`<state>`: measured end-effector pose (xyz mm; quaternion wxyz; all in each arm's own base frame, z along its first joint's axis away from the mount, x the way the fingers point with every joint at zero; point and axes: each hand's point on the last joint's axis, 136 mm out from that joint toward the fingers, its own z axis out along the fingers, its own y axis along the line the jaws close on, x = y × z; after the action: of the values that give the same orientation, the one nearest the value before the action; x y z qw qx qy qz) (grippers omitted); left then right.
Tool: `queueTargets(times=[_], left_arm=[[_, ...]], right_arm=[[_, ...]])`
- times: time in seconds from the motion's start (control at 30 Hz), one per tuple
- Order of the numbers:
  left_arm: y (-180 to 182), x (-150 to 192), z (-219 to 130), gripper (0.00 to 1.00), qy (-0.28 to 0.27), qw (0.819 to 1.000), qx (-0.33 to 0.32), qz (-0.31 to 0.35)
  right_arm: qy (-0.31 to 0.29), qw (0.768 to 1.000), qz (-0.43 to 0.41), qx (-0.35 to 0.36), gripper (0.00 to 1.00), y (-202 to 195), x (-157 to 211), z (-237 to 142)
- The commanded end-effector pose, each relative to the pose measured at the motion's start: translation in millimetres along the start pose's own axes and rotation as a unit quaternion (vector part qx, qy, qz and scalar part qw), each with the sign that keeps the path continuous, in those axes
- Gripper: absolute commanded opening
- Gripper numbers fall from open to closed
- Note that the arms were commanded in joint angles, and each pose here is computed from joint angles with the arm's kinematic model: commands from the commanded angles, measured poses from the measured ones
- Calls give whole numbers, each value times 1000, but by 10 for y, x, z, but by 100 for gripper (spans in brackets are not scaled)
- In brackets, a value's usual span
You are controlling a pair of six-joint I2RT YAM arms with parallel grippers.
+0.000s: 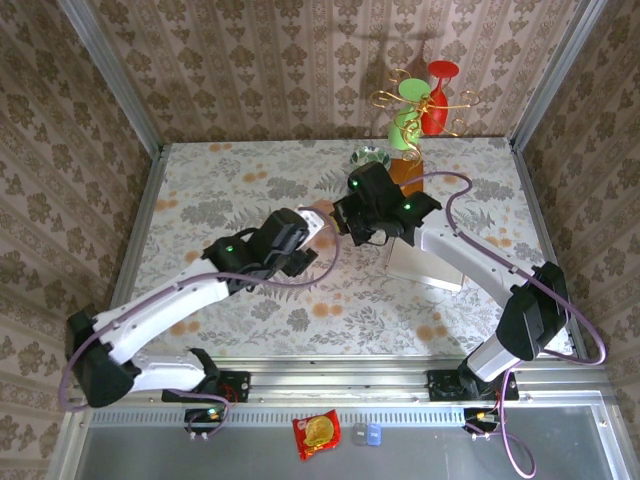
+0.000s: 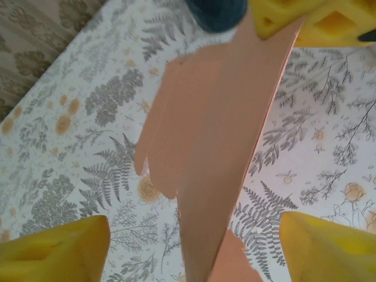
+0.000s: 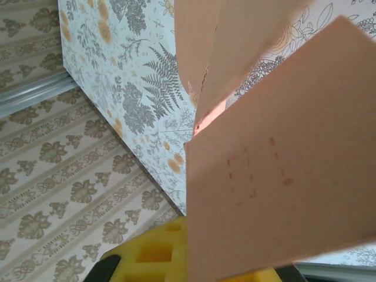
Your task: Fold the paper box
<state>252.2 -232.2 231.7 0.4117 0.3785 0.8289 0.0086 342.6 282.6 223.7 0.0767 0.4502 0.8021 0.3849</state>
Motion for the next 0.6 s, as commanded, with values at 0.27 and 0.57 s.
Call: queueTargets(times=[0.27, 0.57], left_arm=[[130, 188, -48, 100, 15, 997, -32, -66], [435, 164, -156, 92, -6, 991, -93, -91]], right_arm=[[9, 994, 98, -47, 0, 283, -29, -334], [6, 993, 108, -39, 0, 293, -5, -541]])
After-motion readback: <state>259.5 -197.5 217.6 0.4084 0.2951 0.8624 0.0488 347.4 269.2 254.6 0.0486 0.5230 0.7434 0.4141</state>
